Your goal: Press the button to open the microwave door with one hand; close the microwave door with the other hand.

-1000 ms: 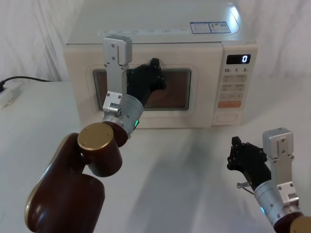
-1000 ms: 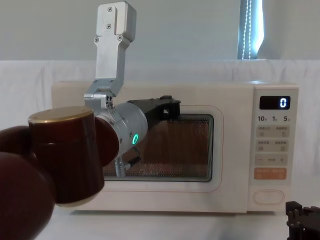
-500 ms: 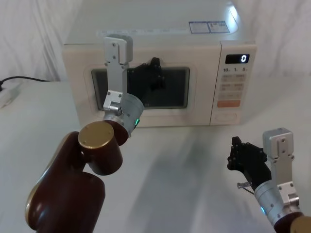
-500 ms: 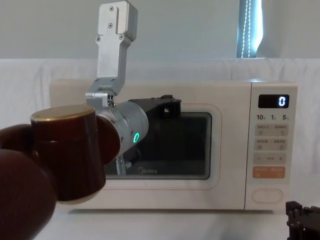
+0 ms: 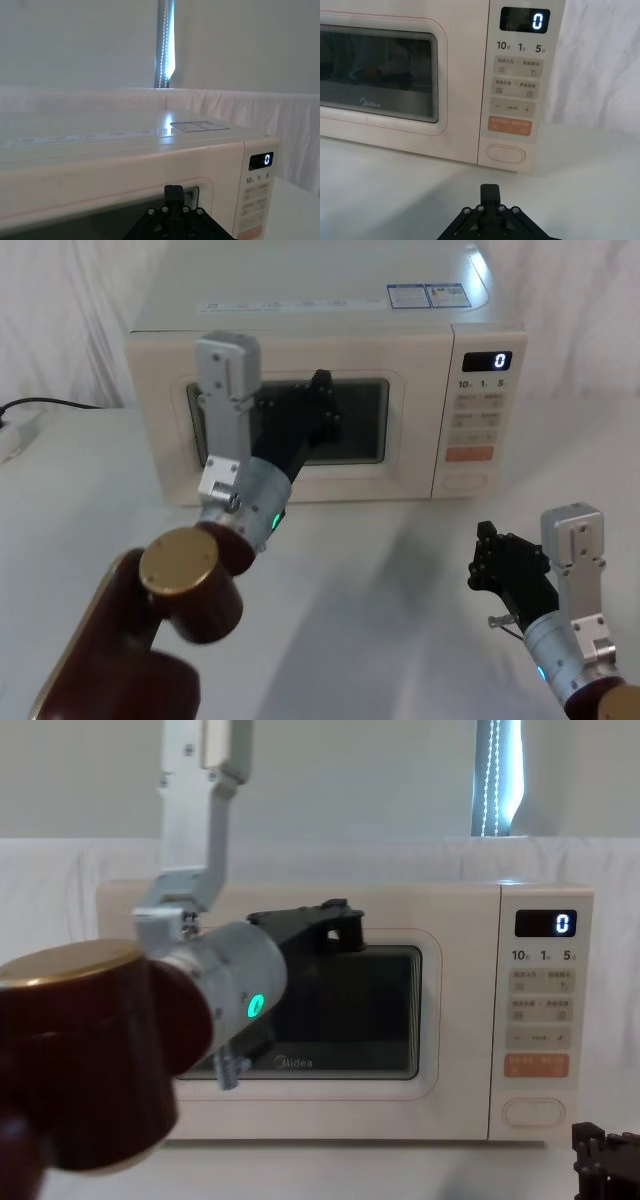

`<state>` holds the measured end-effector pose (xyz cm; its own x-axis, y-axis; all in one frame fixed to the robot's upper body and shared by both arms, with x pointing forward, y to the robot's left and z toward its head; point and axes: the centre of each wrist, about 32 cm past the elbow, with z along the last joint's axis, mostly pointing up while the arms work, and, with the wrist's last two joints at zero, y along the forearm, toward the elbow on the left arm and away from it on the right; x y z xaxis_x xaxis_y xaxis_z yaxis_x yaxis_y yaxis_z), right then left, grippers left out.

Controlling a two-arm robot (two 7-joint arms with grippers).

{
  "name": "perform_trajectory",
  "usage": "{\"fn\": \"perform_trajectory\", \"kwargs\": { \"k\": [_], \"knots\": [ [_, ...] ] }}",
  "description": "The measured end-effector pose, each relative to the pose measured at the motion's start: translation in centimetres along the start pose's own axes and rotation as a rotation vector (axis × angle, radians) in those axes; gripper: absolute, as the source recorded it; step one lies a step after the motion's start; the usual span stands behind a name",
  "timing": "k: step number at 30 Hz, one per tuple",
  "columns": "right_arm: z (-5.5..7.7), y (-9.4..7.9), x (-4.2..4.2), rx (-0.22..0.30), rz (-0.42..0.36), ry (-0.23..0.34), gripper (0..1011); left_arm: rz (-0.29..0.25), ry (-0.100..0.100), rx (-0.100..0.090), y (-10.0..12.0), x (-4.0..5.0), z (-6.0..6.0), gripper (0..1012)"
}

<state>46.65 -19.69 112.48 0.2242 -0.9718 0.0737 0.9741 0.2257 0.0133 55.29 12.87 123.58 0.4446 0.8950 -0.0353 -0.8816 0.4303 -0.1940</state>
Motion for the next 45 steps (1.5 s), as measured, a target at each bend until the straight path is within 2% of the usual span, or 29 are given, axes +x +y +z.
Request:
{"fn": "perform_trajectory", "kwargs": {
  "k": [4,5,11,17,20,25,31,38,45],
  "knots": [
    [0.0,0.0,0.00,0.000,0.000,0.000,0,0.021,0.008,-0.007,2.3,0.34,0.2,0],
    [0.0,0.0,0.00,0.000,0.000,0.000,0,0.021,0.008,-0.007,2.3,0.34,0.2,0],
    [0.0,0.0,0.00,0.000,0.000,0.000,0,0.063,0.010,0.001,6.2,1.89,0.4,0],
    [0.0,0.0,0.00,0.000,0.000,0.000,0,0.093,-0.008,0.008,9.8,3.08,0.2,0],
    [0.0,0.0,0.00,0.000,0.000,0.000,0,0.099,-0.013,0.012,11.0,3.32,0.0,0],
    [0.0,0.0,0.00,0.000,0.000,0.000,0,0.113,-0.010,0.026,13.4,3.24,-0.7,0],
    [0.0,0.0,0.00,0.000,0.000,0.000,0,0.170,0.013,0.039,15.7,2.80,-1.6,0],
    [0.0,0.0,0.00,0.000,0.000,0.000,0,0.213,0.034,0.058,17.3,2.64,-2.3,0],
    [0.0,0.0,0.00,0.000,0.000,0.000,0,0.229,0.050,0.076,18.3,2.48,-2.9,0]
  ]
}}
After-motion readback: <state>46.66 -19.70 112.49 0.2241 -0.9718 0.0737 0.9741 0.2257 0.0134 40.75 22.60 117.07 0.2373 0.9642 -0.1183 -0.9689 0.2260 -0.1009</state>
